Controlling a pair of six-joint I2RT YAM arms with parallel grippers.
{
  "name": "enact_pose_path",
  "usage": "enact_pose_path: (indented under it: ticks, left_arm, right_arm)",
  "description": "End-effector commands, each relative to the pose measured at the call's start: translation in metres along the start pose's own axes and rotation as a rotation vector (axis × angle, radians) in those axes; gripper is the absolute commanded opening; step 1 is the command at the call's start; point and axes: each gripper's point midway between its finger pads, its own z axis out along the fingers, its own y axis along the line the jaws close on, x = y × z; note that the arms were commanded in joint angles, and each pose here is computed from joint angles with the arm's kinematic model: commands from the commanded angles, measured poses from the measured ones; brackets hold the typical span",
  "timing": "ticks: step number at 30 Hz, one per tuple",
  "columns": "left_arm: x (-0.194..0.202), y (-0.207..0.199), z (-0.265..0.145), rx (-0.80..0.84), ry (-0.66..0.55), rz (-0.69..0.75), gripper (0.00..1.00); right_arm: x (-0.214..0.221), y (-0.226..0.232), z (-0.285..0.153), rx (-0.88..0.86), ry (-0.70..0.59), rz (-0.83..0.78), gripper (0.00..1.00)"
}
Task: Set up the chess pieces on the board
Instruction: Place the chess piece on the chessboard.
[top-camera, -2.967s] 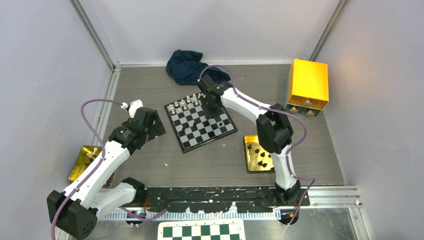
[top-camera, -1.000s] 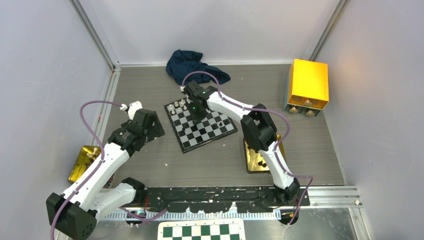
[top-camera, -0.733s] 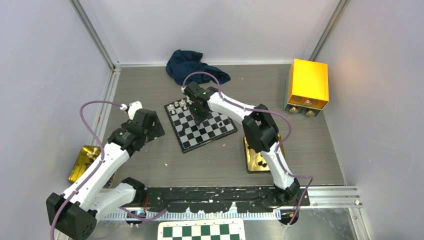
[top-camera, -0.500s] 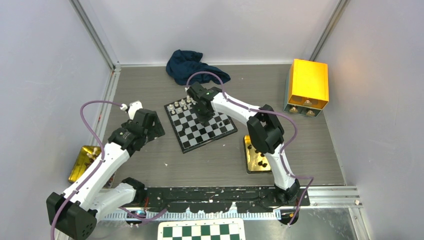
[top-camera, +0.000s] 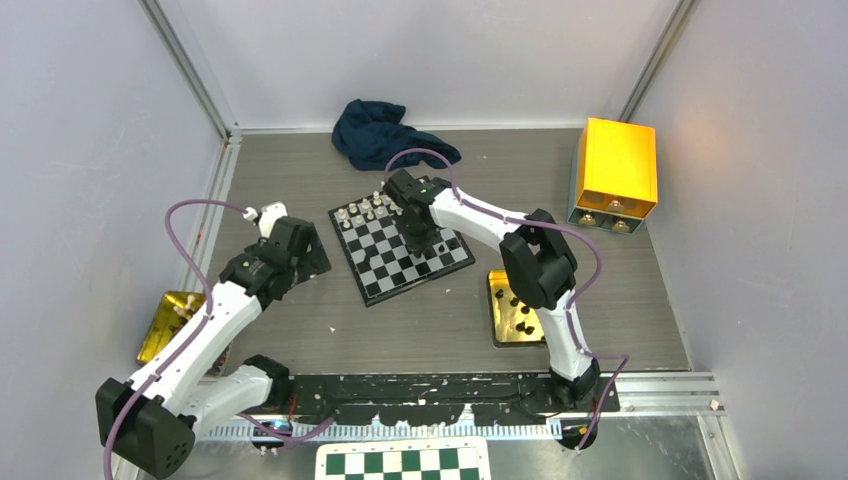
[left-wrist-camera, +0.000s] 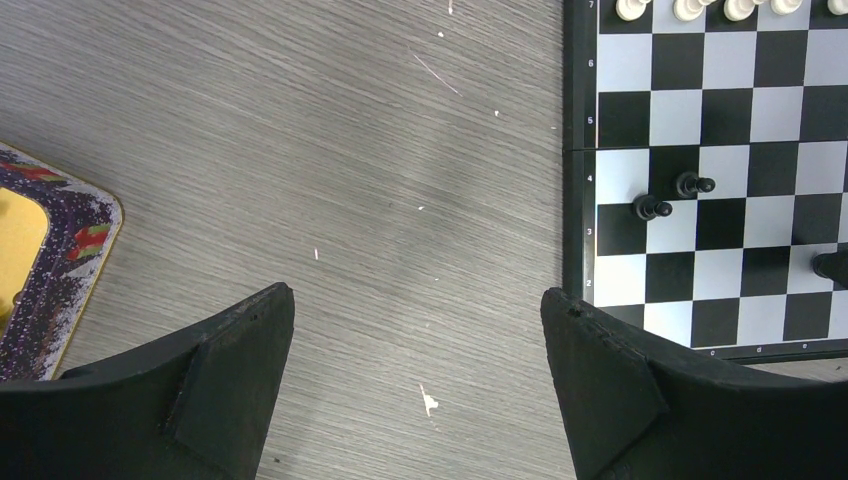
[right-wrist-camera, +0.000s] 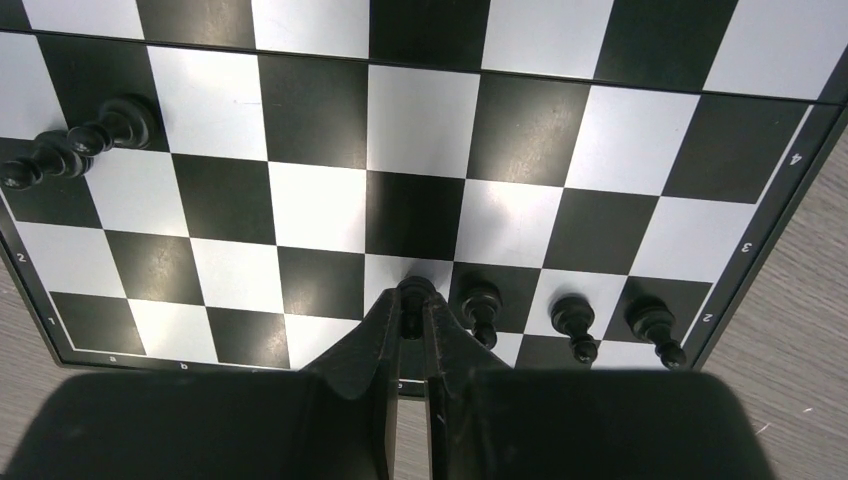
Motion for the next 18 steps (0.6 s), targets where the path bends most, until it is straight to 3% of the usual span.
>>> enact_pose_path:
  ticks: [1, 18]
  left_arm:
    - [-0.0148, -0.0077, -0.0035, 0.022, -0.045, -0.029, 0.94]
    - [-0.0130, -0.0095, -0.0002, 0.019, -0.034, -0.028, 0.94]
  right_arm:
    - [-0.0170, 0.0039, -0.0297, -0.029, -0.082, 0.018, 0.07]
    - [-0.0128, 0.0096, -0.0245, -0.060, -0.073, 0.026, 0.08]
